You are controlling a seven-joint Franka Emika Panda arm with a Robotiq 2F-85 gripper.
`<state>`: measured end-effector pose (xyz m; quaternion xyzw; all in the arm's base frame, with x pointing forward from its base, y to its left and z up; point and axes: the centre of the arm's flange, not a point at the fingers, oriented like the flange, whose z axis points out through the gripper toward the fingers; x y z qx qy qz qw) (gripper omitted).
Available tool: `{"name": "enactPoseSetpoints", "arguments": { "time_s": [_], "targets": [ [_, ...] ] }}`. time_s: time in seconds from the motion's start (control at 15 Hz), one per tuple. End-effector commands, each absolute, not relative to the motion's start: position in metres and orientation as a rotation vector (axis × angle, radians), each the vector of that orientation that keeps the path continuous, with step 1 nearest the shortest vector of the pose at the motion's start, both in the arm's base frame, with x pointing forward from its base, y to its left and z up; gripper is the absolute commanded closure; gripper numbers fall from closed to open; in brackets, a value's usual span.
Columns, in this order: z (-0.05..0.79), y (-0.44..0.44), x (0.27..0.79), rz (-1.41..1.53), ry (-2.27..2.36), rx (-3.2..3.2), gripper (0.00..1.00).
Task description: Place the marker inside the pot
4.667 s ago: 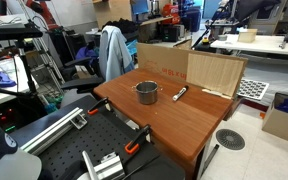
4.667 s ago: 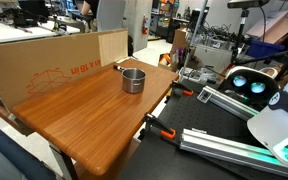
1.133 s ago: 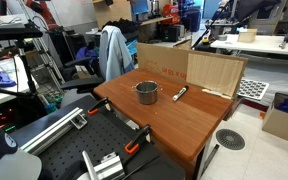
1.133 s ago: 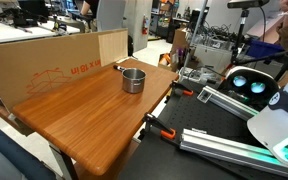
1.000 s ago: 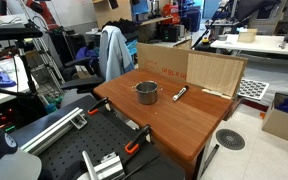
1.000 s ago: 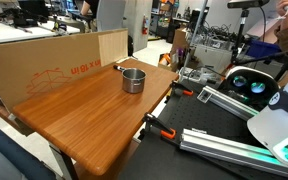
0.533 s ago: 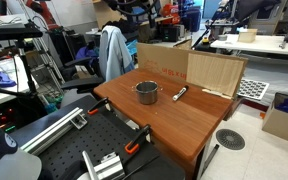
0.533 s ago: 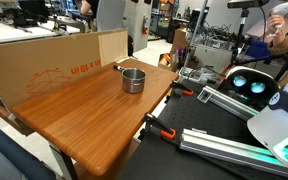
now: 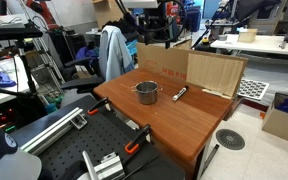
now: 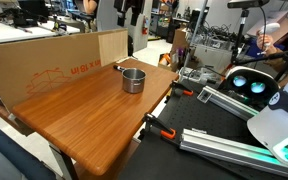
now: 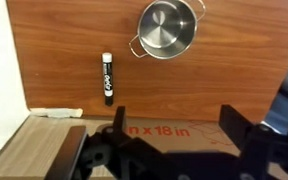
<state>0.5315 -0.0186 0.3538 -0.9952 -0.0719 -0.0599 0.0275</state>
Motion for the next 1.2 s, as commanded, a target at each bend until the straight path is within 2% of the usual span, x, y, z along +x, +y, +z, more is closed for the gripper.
{"name": "enactPoseSetpoints", "arguments": {
  "time_s": [0.0, 1.13],
  "targets": [
    [0.333, -0.032, 0.572, -0.137, -0.213, -3.068, 0.00],
    [0.184, -0.087, 0.657, 0.126, 0.110, -3.186, 0.00]
  ]
}}
